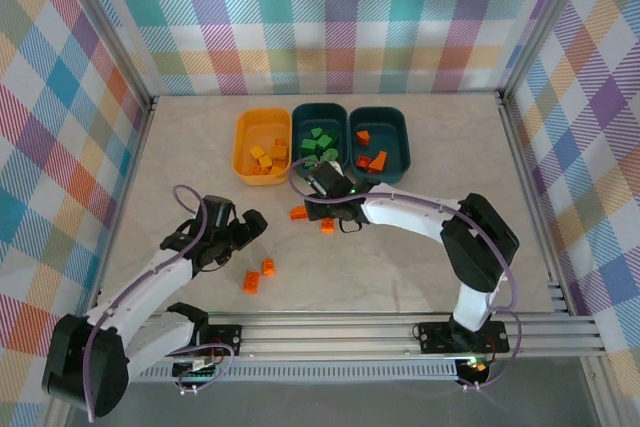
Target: Sort the legos into containers by color
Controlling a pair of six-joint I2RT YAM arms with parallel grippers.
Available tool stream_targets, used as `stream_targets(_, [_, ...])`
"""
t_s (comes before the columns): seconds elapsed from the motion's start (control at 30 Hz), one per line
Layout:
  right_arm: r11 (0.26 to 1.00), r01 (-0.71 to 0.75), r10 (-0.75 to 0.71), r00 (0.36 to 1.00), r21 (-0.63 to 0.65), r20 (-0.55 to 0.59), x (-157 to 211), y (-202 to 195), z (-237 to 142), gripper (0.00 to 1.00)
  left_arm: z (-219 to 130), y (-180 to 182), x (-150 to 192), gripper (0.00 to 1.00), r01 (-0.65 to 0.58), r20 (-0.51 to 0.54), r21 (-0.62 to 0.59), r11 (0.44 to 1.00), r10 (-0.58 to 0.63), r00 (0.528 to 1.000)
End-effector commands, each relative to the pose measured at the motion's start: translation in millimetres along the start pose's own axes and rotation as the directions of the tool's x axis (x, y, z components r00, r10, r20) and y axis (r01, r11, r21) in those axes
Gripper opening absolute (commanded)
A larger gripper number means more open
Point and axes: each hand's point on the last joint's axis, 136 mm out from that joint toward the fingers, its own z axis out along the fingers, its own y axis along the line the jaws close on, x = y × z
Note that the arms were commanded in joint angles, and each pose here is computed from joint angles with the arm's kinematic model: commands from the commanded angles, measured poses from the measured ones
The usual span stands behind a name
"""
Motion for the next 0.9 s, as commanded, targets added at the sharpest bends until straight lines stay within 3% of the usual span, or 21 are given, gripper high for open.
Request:
stream_targets(0.0, [0.998,-0.056,0.055,0.997,-0.027,-0.060,16.2,3.8,13.2,0.77,2.5,0.9,0.4,1.00,0.015,-0.016,-0.033,0.999,-0.016,1.000])
stream_targets(0.23, [1.000,-0.001,-0.004,0.985,-0.028,-0.171,39.7,12.1,36.9,0.74,4.6,-2.8,-0.1,1.00,0.020,-0.024,-0.026,0.999,-0.021,1.000])
stream_targets(0.43, [1.000,0.014,-0.009,0.984,0.025,-0.177,47.3,-1.1,38.2,0.54,3.2,-2.2,-0.8,1.00,0.016,-0.021,-0.032,0.999,-0.016,1.000])
stream_targets(0.57, [0.999,0.011,-0.008,0.995,0.037,-0.100,34.4,-8.7,21.1,0.34,3.8,-4.1,-1.8,1.00,0.011,-0.023,-0.032,0.999,-0.012,1.000])
stream_targets(0.73, [0.997,0.030,-0.034,0.997,0.074,0.064,-11.9,-23.6,-25.0,0.28,3.9,-15.2,-1.6,1.00,0.001,-0.044,0.006,1.000,0.000,0.999])
stream_targets(0.8, [0.996,0.008,-0.019,0.991,0.085,0.133,-40.3,-40.8,-43.2,0.28,4.6,-33.7,3.0,1.00,-0.031,-0.073,0.096,0.995,0.038,0.997])
stream_targets(0.87, [0.994,-0.039,0.020,0.983,0.103,0.182,-65.9,-66.4,-49.6,0.29,1.3,-74.2,15.9,1.00,-0.106,-0.124,0.265,0.958,0.143,0.982])
